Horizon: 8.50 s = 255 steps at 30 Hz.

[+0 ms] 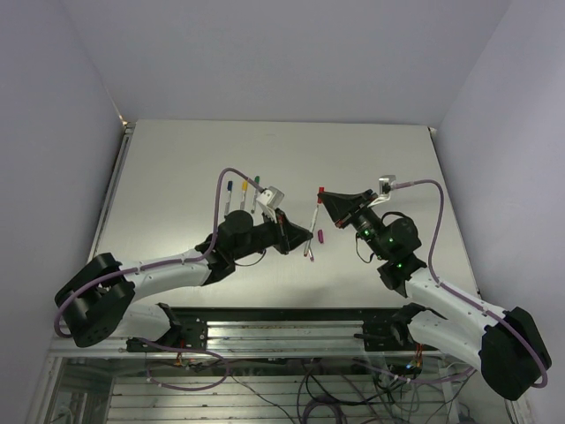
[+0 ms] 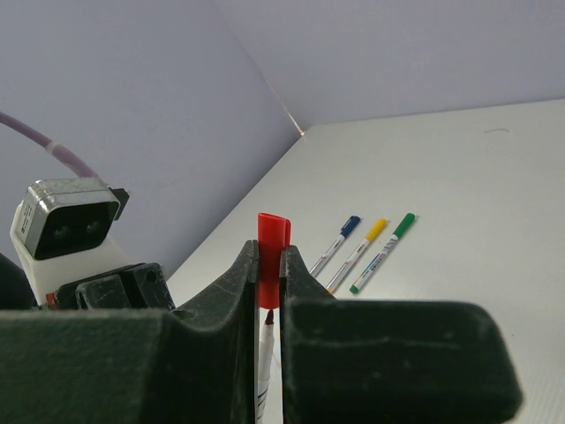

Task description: Insert the pens into the pen caps

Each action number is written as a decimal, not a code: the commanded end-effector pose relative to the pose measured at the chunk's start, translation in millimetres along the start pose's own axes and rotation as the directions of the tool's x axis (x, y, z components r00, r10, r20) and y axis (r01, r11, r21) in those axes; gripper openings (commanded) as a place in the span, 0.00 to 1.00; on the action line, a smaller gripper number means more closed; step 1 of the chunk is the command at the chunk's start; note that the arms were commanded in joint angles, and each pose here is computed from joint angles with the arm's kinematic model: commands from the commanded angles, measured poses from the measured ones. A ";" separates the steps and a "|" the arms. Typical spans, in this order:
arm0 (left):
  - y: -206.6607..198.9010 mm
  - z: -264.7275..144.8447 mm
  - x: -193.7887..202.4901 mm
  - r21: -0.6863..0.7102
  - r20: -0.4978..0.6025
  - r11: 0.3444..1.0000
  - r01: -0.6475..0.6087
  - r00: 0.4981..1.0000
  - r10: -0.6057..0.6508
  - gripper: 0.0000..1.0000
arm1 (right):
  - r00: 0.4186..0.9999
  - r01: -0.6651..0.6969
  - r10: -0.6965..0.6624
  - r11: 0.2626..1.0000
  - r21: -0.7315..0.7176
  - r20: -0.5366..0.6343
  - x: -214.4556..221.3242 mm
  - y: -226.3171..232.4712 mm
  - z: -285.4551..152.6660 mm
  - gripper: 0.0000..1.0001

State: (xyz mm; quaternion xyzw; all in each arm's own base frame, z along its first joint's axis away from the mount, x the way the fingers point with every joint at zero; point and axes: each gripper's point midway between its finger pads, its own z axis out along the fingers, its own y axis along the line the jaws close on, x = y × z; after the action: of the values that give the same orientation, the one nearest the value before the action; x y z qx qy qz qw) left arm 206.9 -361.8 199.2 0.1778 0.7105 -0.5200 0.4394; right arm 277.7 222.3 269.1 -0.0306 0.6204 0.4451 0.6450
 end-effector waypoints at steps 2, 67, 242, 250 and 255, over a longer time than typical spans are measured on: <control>-10.2 -1.5 -12.7 0.032 0.061 0.999 -0.031 0.998 0.029 0.07 | 0.999 0.010 -0.009 1.000 -0.015 0.036 -7.2 4.5 1.7 0.00; -11.2 -19.1 -88.4 -0.094 0.326 0.991 -0.098 0.937 0.124 0.07 | 0.941 0.026 -0.022 1.000 0.008 -0.338 101.1 5.6 -14.9 0.00; 95.9 -37.9 15.6 -0.260 -0.039 0.965 -0.019 0.999 0.009 0.41 | 0.809 0.261 -0.029 0.912 0.315 -0.587 149.2 -72.7 18.4 0.00; 50.4 -27.3 -12.2 -0.071 0.072 0.997 0.010 0.997 -0.005 0.43 | 0.916 0.101 -0.007 0.972 0.213 -0.400 106.2 -29.5 23.4 0.00; 42.9 -16.1 -12.9 -0.032 0.078 0.999 0.024 0.997 -0.022 0.43 | 0.935 0.058 0.009 0.982 0.179 -0.355 95.9 -17.2 23.1 0.00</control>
State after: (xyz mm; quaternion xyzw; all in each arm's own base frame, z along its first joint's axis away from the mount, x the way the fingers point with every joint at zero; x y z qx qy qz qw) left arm 239.2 -309.1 154.8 0.1318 0.7467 -0.4712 0.4507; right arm 292.8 268.3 159.8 -0.0655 0.7978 0.3196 0.5070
